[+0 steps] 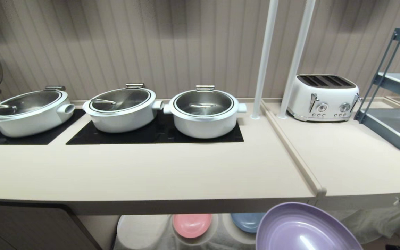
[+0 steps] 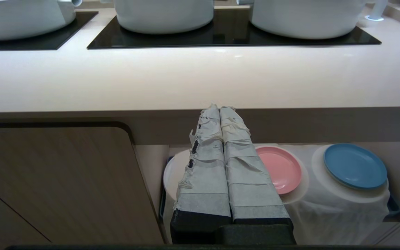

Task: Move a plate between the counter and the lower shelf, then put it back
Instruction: Put the plate

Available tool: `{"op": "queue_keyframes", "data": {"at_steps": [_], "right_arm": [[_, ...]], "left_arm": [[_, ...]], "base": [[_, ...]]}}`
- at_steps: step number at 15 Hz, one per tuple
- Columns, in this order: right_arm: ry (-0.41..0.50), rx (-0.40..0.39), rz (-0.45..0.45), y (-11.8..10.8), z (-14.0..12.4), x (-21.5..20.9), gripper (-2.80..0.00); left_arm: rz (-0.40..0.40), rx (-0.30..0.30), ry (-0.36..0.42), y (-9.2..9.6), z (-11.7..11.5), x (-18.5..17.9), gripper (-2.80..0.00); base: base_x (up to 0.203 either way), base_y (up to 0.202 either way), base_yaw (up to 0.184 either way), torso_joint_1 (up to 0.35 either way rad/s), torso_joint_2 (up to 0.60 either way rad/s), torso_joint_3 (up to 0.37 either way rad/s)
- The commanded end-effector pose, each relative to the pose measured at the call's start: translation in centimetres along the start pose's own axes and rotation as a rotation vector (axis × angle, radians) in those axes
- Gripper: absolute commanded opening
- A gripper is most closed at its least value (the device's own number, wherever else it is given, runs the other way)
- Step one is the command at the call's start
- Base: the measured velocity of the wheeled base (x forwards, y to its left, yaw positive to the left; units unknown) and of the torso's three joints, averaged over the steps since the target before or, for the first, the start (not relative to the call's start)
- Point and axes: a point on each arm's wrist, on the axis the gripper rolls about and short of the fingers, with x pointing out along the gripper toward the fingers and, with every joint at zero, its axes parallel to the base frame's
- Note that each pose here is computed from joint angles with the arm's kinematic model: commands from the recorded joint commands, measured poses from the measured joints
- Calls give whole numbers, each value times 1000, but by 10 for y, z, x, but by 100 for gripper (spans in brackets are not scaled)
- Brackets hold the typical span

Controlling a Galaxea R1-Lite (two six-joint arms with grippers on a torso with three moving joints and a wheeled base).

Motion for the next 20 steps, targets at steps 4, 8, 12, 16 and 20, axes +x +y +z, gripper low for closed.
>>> {"op": "queue_keyframes", "data": {"at_steps": [4, 8, 12, 16, 20], "right_arm": [[5, 3, 1, 0, 0, 0, -280], [9, 4, -1, 0, 1, 1, -280], [26, 10, -7, -1, 2, 5, -280], [38, 12, -14, 3, 16, 13, -280], [45, 14, -17, 10, 41, 26, -280]], "left_arm": [[0, 0, 0, 0, 0, 0, -280], [0, 0, 0, 0, 0, 0, -280], [0, 0, 0, 0, 0, 0, -280], [0, 0, 0, 0, 0, 0, -280], [0, 0, 0, 0, 0, 0, -280]], "base": [[0, 0, 0, 109, -226, -110], [0, 0, 0, 0, 0, 0], [0, 0, 0, 0, 0, 0], [0, 0, 0, 0, 0, 0], [0, 0, 0, 0, 0, 0]]}}
